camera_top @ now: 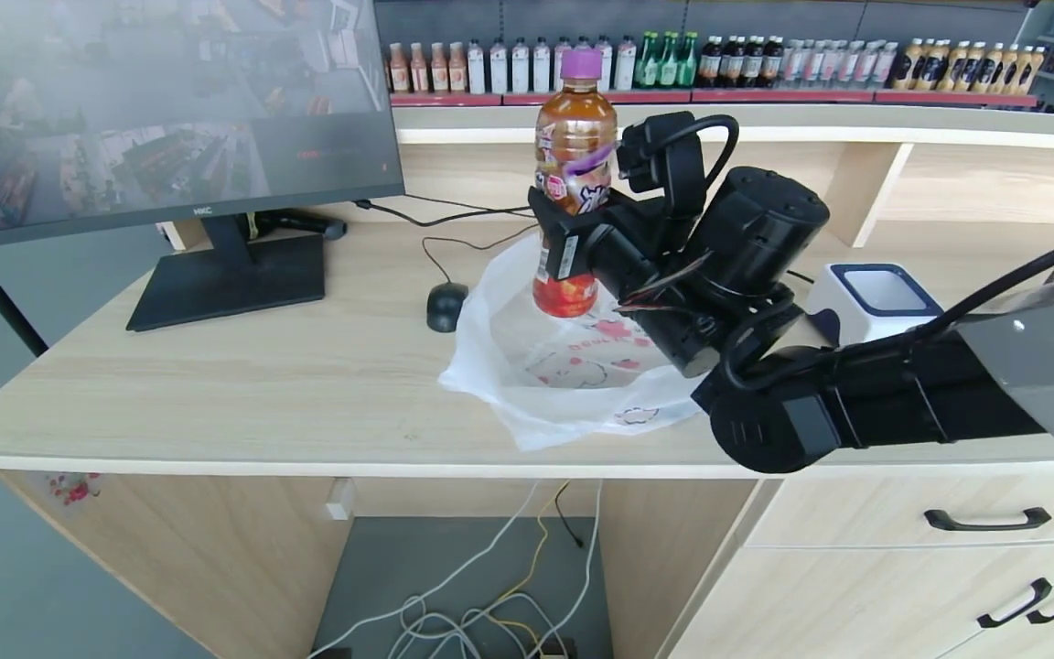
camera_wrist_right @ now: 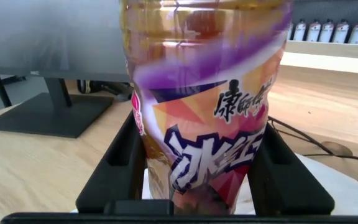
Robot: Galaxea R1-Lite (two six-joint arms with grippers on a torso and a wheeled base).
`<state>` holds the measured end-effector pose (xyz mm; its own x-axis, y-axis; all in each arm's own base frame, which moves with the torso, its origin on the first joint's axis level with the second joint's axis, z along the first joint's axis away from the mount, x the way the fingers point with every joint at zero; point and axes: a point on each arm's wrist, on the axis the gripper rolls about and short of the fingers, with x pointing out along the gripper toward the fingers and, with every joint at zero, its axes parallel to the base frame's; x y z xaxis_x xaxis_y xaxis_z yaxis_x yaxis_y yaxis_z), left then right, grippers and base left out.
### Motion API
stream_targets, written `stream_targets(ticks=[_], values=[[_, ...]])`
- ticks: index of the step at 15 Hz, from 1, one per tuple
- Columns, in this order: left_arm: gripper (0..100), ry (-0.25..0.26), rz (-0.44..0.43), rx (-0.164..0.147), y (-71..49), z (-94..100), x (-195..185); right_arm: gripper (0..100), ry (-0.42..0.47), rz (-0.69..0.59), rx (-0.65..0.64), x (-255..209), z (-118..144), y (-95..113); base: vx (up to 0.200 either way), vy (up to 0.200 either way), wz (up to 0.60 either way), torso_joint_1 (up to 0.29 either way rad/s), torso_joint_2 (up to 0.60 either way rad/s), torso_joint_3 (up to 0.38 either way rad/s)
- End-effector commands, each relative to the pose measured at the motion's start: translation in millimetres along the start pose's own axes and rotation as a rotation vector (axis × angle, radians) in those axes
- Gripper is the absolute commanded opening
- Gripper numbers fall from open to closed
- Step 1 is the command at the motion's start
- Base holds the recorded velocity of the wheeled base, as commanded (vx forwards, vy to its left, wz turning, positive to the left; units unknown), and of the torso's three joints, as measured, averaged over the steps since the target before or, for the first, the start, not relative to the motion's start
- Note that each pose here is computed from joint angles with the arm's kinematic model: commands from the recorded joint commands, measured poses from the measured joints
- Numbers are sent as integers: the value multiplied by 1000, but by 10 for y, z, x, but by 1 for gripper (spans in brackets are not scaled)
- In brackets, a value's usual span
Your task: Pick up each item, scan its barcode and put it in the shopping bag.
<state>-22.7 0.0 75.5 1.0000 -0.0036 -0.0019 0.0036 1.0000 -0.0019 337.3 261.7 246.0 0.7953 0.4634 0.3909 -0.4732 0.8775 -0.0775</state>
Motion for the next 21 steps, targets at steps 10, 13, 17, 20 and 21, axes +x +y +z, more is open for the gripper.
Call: stream_targets(ticks=[10, 13, 17, 20, 21], values=[[100, 0, 1, -1, 0, 0, 0, 0, 38, -36, -25, 352, -471, -143, 0, 0, 0, 0, 0, 0], [100, 0, 1, -1, 0, 0, 0, 0, 47, -56, -34, 384, -536, -265, 0, 0, 0, 0, 0, 0], [100, 0, 1, -1, 0, 0, 0, 0, 62, -67, -36, 390, -620, -330, 0, 0, 0, 0, 0, 0], [100, 0, 1, -1, 0, 0, 0, 0, 68, -72, -36, 391, -661, -356, 0, 0, 0, 0, 0, 0], [100, 0, 1, -1, 0, 0, 0, 0, 70, -73, -37, 391, -670, -362, 0, 0, 0, 0, 0, 0]])
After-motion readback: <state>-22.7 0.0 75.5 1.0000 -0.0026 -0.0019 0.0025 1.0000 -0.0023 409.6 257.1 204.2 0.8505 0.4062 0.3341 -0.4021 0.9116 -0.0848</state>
